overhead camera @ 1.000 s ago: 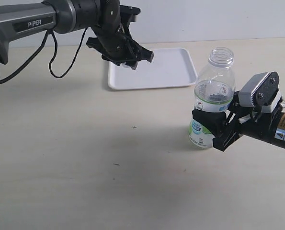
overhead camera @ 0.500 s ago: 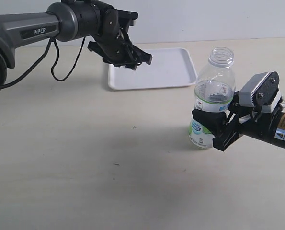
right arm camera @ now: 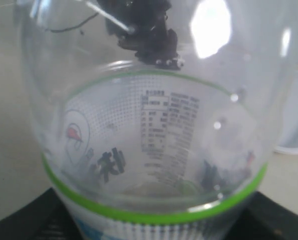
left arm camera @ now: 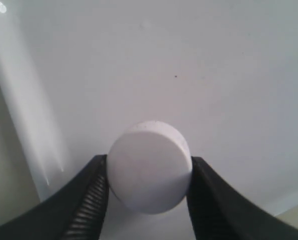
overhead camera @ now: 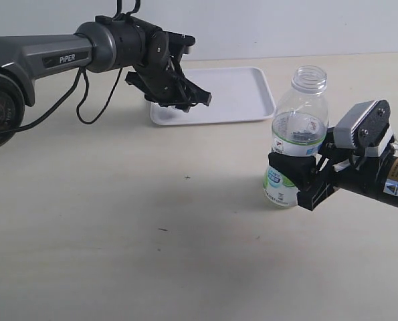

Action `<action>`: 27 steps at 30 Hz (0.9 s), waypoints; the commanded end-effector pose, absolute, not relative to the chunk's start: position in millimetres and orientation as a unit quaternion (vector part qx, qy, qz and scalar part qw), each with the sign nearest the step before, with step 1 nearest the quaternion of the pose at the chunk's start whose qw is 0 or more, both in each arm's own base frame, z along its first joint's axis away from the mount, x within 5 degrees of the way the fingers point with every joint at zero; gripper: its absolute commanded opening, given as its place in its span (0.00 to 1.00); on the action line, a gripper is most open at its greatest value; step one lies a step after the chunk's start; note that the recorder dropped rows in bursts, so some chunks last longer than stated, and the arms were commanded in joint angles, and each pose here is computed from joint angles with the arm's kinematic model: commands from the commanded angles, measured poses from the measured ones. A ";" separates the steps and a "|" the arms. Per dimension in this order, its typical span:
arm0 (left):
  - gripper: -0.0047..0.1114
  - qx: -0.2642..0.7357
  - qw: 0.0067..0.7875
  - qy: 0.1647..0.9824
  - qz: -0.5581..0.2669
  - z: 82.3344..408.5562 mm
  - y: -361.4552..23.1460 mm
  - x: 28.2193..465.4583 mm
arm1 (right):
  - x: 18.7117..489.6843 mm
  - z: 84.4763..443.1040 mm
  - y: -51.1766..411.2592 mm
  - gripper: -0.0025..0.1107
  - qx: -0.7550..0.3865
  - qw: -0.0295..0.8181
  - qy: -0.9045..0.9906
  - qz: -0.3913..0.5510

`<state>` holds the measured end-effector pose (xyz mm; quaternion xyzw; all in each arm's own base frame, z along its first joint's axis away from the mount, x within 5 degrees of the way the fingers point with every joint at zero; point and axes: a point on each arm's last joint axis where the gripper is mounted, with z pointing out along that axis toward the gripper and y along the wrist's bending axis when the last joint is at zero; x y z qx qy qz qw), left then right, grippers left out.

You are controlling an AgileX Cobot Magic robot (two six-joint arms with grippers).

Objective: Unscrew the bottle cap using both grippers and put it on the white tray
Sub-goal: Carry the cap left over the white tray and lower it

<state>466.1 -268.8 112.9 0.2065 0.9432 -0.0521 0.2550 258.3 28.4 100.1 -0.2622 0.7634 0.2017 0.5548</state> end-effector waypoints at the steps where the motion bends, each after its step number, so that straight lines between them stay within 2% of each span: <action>1: 0.07 0.207 0.254 0.943 -0.051 113.7 -267.4 466.5 | 259.6 104.4 28.3 0.02 -0.255 0.570 0.753 0.209; 3: 0.13 0.207 0.254 0.943 -0.051 113.7 -267.4 466.5 | 259.6 104.4 28.3 0.02 -0.255 0.570 0.753 0.209; 10: 0.51 0.207 0.249 0.945 -0.049 113.2 -266.8 465.8 | 258.7 104.4 29.4 0.02 -0.262 0.568 0.751 0.213; 13: 0.60 0.207 0.245 0.946 -0.047 112.8 -266.4 465.1 | 258.7 104.6 29.4 0.02 -0.261 0.569 0.750 0.213; 19: 0.68 0.207 0.243 0.946 -0.047 114.9 -266.1 464.7 | 258.9 105.2 29.4 0.02 -0.260 0.572 0.748 0.214; 23: 0.70 0.206 0.252 0.944 -0.049 128.2 -265.8 464.4 | 258.9 105.4 29.5 0.03 -0.260 0.572 0.748 0.214; 27: 0.71 0.213 0.252 0.943 -0.047 137.5 -264.8 462.8 | 258.8 105.4 29.6 0.17 -0.261 0.572 0.747 0.215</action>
